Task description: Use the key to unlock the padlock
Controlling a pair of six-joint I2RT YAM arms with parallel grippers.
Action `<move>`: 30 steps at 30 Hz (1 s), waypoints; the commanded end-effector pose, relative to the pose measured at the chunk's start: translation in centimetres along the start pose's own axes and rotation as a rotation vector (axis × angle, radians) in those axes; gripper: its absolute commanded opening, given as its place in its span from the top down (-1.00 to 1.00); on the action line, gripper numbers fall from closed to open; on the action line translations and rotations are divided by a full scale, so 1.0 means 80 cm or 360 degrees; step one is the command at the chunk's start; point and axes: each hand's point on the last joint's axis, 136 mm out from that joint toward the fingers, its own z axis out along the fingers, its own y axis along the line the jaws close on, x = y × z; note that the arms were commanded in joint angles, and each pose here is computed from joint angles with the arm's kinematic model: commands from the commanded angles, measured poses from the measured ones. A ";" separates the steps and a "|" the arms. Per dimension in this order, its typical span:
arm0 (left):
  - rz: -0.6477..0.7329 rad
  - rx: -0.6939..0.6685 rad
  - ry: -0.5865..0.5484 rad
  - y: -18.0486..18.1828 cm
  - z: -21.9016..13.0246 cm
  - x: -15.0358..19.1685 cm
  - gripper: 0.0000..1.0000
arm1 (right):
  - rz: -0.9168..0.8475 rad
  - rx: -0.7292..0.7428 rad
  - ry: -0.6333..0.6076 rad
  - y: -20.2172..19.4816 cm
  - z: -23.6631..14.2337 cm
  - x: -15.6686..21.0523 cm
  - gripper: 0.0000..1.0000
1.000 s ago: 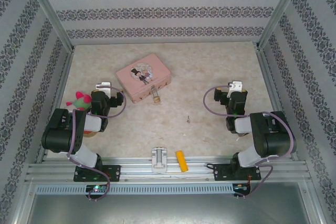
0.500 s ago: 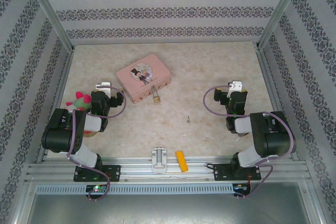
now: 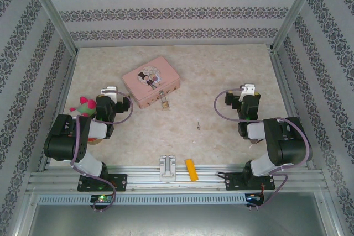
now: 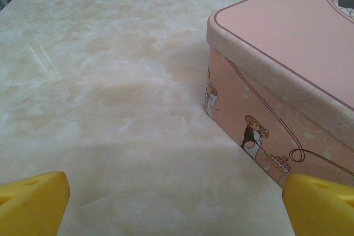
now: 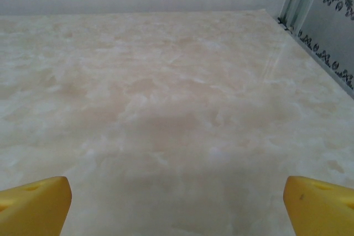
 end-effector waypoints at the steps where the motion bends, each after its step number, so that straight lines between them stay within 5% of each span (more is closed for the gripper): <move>1: -0.0008 -0.0020 -0.0109 0.007 -0.003 -0.031 -0.98 | -0.0008 -0.0030 -0.0083 0.005 0.000 -0.027 -0.96; 17: -0.0168 -0.0140 -0.0313 0.030 -0.068 -0.084 -0.98 | -0.0155 0.0146 -0.0061 0.023 -0.050 -0.081 -0.96; 30: -0.0565 0.0252 -0.0178 -0.041 -0.107 -0.109 -0.99 | -0.0115 0.0216 0.0356 0.055 -0.109 -0.049 -0.96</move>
